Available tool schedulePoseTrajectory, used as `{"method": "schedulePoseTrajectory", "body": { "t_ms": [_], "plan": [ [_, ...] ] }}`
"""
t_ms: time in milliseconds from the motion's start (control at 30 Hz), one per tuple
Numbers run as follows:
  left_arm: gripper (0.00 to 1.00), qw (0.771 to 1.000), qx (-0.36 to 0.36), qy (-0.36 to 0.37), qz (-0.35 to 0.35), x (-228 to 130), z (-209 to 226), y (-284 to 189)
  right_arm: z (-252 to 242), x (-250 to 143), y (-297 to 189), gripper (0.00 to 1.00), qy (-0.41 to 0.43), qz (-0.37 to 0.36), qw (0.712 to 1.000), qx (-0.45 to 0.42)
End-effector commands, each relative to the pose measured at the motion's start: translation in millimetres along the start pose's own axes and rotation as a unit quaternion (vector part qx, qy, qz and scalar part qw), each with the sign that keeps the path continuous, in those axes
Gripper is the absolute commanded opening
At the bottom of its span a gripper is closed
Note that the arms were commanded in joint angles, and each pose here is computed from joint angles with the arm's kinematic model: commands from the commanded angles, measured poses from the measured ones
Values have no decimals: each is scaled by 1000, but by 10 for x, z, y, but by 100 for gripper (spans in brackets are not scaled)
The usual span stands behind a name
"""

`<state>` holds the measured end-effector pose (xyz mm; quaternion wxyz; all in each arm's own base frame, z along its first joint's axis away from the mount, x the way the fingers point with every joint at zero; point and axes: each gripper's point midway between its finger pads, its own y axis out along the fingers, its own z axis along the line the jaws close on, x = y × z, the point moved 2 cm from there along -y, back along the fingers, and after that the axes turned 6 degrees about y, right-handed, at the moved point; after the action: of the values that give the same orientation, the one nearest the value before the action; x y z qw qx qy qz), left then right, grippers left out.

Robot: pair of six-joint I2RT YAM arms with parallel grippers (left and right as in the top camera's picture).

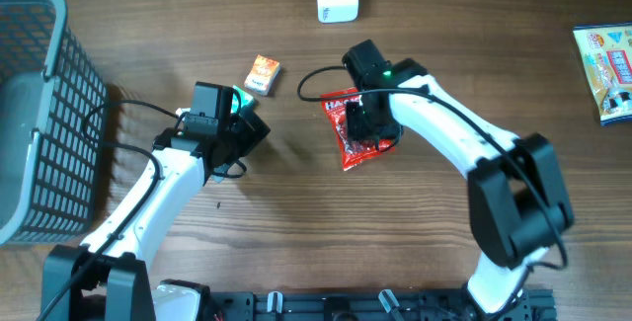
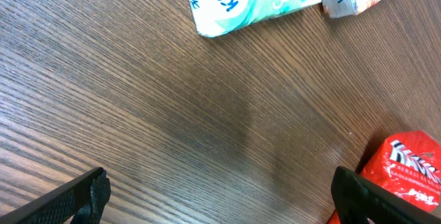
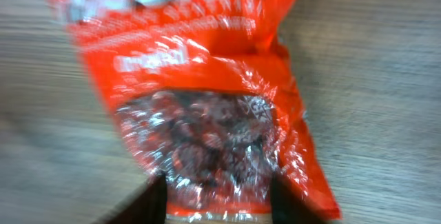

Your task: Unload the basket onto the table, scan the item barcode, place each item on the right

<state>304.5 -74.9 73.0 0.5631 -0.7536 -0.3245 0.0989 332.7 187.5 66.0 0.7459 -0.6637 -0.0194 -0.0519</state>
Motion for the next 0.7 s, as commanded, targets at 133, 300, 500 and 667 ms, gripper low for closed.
{"method": "schedulePoseTrajectory", "body": {
  "t_ms": [133, 300, 500, 667],
  "plan": [
    [100, 1000, 3, 4, -4, 6, 15, -7, 198, 393, -152, 72, -37, -89, 995, 39],
    [100, 1000, 3, 4, -4, 5, 15, -7, 53, 449, 316, 72, -32, -75, 997, -13],
    [100, 1000, 3, 4, -4, 6, 15, -7, -332, 715, -490, 84, 10, -135, 984, -115],
    [100, 1000, 3, 4, -4, 5, 15, -7, 216, 387, -1007, 95, -86, -68, 992, 62]
  ]
}}
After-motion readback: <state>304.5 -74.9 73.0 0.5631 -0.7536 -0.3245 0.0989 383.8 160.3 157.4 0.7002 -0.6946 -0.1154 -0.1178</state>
